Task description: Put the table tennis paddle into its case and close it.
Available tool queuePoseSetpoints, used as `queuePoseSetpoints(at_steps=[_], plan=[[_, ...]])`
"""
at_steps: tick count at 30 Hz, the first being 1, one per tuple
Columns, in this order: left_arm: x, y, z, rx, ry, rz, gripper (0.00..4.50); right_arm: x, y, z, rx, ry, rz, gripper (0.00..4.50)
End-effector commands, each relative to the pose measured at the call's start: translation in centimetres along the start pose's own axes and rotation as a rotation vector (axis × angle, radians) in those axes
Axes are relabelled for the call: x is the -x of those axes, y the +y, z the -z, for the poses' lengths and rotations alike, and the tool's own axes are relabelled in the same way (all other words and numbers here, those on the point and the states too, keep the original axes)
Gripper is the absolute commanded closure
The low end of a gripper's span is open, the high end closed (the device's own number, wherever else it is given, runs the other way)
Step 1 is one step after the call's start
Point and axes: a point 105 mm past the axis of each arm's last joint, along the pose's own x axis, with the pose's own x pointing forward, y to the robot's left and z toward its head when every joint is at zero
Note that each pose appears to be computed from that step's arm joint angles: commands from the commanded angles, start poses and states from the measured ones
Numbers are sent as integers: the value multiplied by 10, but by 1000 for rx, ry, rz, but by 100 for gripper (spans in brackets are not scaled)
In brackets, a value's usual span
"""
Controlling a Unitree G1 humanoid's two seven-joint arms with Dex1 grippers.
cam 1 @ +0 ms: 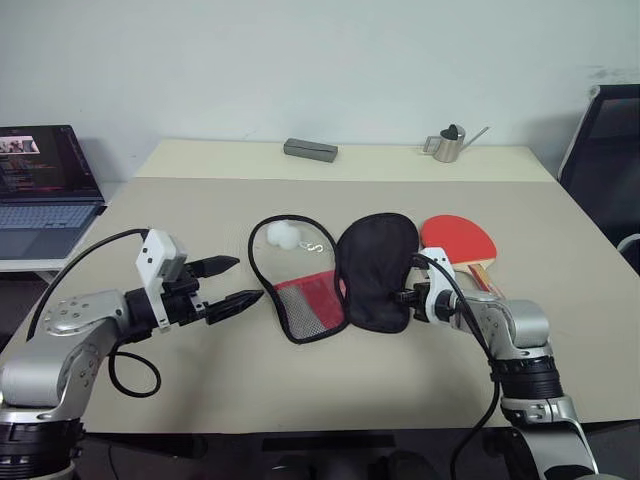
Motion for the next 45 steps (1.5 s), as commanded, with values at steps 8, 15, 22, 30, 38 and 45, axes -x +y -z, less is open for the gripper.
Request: queuePoseSetpoints(at_steps=[8, 15, 22, 30, 38, 45], plan=[[-5, -5, -13, -45, -23, 38, 0, 4, 2, 3, -34, -1, 37, 446], [-4, -13, -13, -56, -21, 76, 0, 6, -2, 10, -79, 12, 87, 446], [-5, -16, -12, -72, -4, 99, 0, 8, 2, 16, -99, 38, 91, 446], [-5, -13, -10, -72, 2, 91, 0, 10, 0, 14, -116, 18, 117, 406], [-4, -12, -8, -77, 9, 84, 0, 23, -1, -17, -17, -141, 89, 170], [-1, -12, -4, -70, 12, 68, 0, 53, -15, -40, 195, -239, 37, 3]])
